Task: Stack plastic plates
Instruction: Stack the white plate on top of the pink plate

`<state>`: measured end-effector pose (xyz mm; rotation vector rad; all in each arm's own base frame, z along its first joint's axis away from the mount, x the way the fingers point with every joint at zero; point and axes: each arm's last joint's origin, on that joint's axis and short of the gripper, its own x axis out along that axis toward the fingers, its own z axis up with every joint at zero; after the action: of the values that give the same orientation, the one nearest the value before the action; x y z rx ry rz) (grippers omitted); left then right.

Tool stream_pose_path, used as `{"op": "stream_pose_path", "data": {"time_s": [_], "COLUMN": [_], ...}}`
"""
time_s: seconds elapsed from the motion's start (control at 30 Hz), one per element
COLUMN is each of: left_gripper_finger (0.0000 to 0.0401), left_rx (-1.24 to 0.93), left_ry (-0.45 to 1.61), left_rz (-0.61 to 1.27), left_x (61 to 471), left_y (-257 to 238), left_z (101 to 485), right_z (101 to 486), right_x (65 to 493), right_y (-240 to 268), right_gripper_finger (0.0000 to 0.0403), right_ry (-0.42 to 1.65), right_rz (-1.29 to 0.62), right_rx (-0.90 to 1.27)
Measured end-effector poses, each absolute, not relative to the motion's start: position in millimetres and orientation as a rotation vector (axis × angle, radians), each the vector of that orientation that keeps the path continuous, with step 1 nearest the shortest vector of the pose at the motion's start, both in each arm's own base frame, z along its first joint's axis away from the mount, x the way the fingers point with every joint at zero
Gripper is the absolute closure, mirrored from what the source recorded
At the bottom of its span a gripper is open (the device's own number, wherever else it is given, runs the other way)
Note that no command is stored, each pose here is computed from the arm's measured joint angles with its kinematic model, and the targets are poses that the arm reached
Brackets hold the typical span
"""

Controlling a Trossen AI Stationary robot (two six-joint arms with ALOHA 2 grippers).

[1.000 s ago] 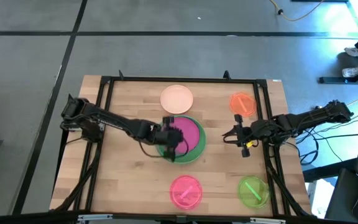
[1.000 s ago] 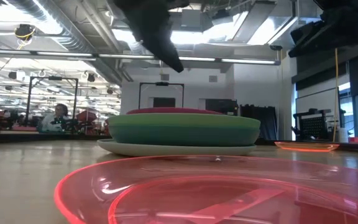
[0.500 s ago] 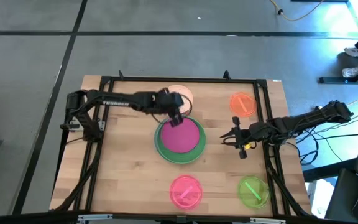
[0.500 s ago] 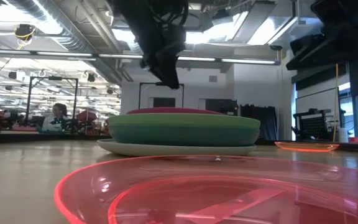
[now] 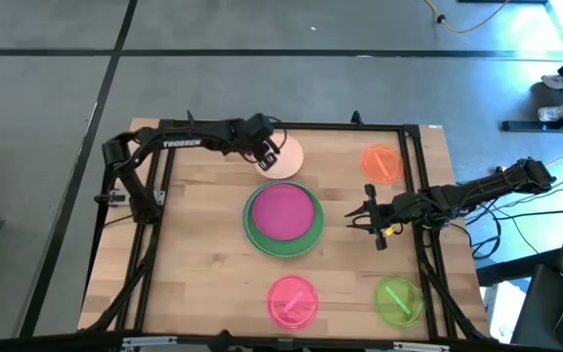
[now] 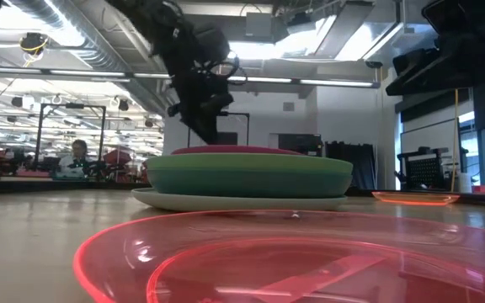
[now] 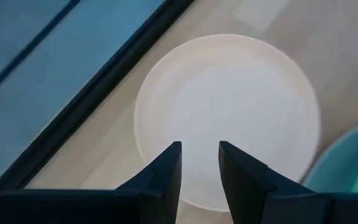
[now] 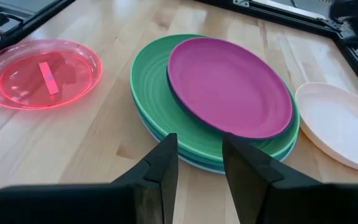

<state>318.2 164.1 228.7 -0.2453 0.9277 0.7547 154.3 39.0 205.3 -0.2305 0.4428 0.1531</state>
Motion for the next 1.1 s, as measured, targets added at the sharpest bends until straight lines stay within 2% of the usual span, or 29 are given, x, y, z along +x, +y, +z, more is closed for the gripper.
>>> {"op": "stream_pose_path", "data": {"time_s": [0.3, 0.8, 1.1], "left_gripper_finger": [0.0301, 0.0301, 0.0301], "left_rx": [-0.497, -0.528, -0.553], "left_ry": [0.845, 0.806, 0.905], "left_rz": [0.778, 0.800, 0.795], "left_x": [291, 284, 292], "left_y": [204, 209, 216], "left_z": [211, 197, 156], "right_z": [205, 205, 205], "right_x": [154, 154, 154], "right_y": [39, 37, 37], "right_gripper_finger": [0.0288, 0.0288, 0.0288], "right_ry": [0.441, 0.446, 0.448], "right_rz": [0.146, 0.087, 0.086], "right_rx": [-0.235, -0.250, -0.251]}}
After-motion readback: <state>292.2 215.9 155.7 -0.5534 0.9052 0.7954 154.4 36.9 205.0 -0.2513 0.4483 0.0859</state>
